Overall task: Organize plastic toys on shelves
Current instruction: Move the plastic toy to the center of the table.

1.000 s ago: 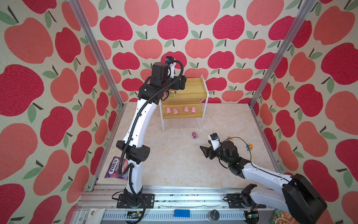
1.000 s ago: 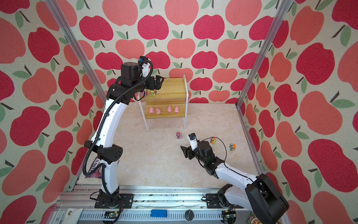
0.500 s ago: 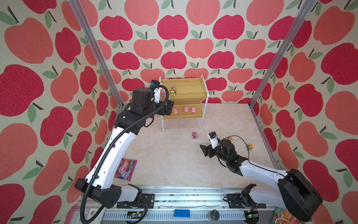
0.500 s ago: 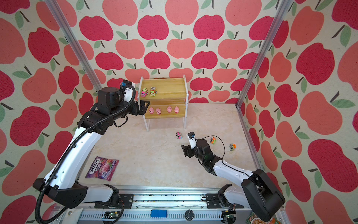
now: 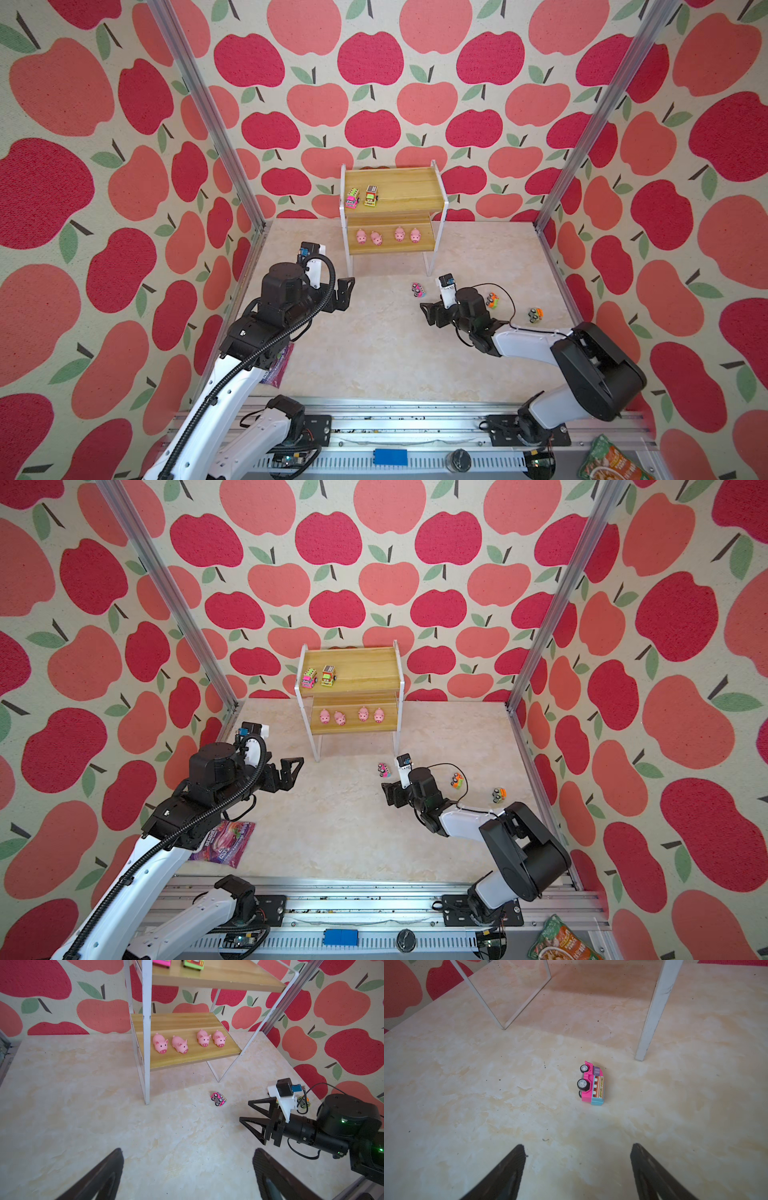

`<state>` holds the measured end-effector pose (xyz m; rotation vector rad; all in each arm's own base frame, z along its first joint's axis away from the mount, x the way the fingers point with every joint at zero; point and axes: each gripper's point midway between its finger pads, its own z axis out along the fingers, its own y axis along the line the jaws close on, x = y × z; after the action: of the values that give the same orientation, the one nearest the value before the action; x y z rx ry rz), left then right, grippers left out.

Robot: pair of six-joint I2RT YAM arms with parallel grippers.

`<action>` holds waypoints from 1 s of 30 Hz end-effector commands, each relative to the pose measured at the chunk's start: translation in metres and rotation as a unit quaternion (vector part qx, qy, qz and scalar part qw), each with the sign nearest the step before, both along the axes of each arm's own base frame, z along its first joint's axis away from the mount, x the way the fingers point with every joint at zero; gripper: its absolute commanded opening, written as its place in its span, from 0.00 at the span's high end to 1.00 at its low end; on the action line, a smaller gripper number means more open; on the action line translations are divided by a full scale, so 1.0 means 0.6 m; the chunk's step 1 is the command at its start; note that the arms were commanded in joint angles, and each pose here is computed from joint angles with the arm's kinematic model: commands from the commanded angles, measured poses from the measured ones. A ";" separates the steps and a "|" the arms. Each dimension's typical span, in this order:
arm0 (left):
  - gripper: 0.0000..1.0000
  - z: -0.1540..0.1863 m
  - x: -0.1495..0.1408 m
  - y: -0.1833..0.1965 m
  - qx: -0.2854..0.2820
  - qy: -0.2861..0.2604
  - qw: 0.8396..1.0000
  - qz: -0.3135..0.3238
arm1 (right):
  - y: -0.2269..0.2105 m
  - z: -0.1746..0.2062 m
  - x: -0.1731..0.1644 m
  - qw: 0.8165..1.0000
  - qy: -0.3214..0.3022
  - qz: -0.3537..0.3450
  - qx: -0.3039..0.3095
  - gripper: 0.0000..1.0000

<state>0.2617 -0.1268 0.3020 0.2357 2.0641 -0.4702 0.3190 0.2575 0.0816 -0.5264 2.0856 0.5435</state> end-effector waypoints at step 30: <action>0.01 -0.037 0.013 -0.048 0.002 0.020 0.997 -0.076 | 0.048 -0.069 0.056 0.995 0.043 -0.037 0.078 0.15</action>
<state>0.2775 -0.1524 0.2768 0.3269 2.1414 -0.5445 0.3477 0.2839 0.0406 -0.3828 2.1262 0.6634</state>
